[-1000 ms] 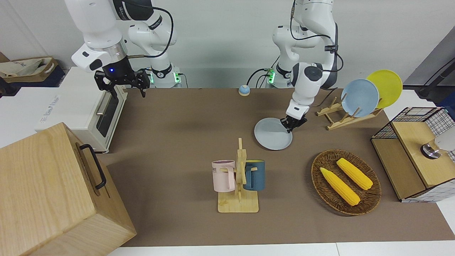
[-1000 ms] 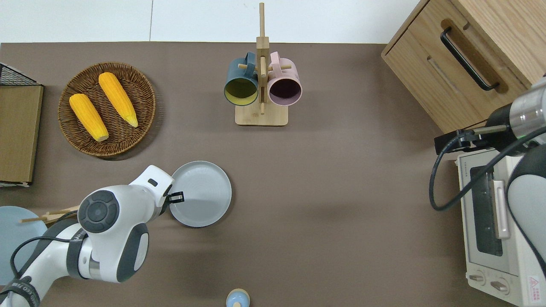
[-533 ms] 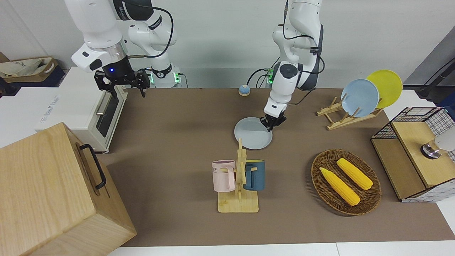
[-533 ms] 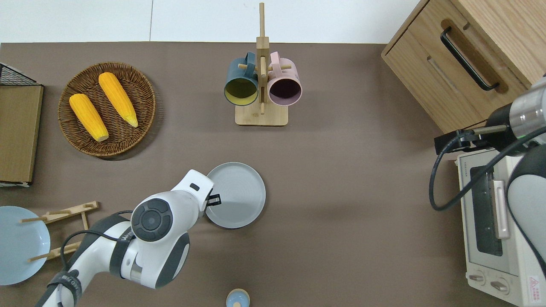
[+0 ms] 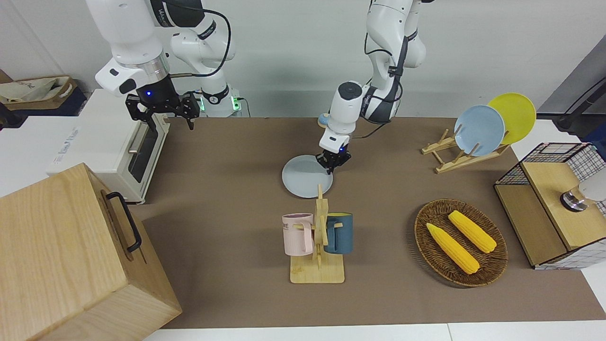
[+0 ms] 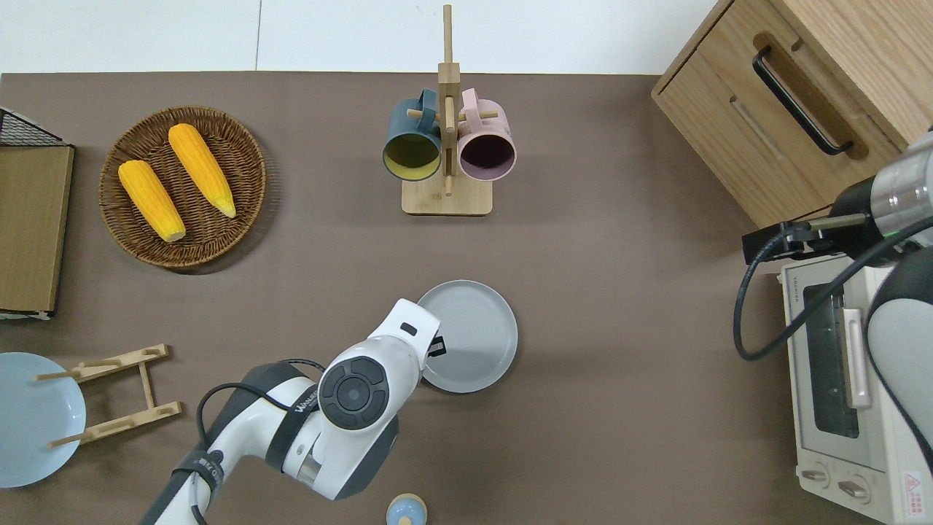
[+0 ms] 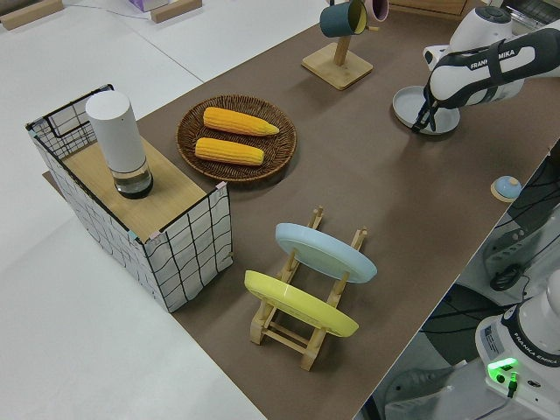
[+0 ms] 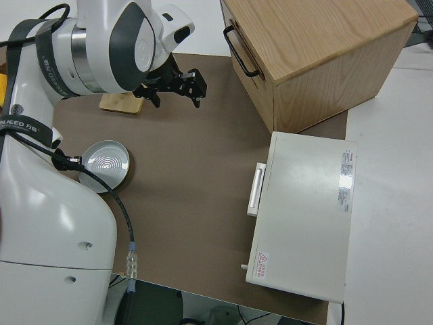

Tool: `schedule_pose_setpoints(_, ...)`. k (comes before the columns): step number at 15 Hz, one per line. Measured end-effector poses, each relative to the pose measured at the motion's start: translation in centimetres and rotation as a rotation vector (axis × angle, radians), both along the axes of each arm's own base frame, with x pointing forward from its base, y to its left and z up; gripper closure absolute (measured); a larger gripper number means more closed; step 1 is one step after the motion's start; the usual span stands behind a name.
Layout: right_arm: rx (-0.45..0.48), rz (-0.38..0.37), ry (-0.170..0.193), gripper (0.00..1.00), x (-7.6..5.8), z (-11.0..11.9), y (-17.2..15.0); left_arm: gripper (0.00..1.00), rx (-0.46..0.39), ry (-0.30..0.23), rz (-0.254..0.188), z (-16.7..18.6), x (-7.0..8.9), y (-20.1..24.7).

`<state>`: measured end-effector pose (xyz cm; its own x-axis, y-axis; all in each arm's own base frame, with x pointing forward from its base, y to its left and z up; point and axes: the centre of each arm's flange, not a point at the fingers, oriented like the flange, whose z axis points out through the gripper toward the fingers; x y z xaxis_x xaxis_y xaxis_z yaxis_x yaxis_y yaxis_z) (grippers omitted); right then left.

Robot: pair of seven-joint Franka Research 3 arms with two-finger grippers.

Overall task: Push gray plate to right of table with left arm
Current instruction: 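Push the gray plate across the table toward the toaster oven with the left gripper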

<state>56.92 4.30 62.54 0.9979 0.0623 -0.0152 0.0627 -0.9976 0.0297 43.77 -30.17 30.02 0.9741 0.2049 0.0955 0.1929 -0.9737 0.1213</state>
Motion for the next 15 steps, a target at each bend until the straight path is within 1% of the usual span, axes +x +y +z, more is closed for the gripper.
schedule_pose_setpoints(3, 0.000, 0.000, 0.000, 0.01, 0.0, 0.0, 0.0, 0.99, -0.020, -0.006, -0.005, 0.1, -0.5, -2.9)
schedule_pose_setpoints(7, 0.000, 0.000, 0.000, 0.01, 0.0, 0.0, 0.0, 0.99, -0.061, 0.006, 0.021, 0.0, -1.8, -8.1)
schedule_pose_setpoints(12, 0.000, 0.000, 0.000, 0.01, 0.0, 0.0, 0.0, 0.99, -0.106, 0.013, 0.051, -0.3, -2.7, -14.3)
schedule_pose_setpoints(15, 0.000, 0.000, 0.000, 0.01, 0.0, 0.0, 0.0, 0.99, -0.112, -0.011, 0.058, -0.3, -3.2, -17.6)
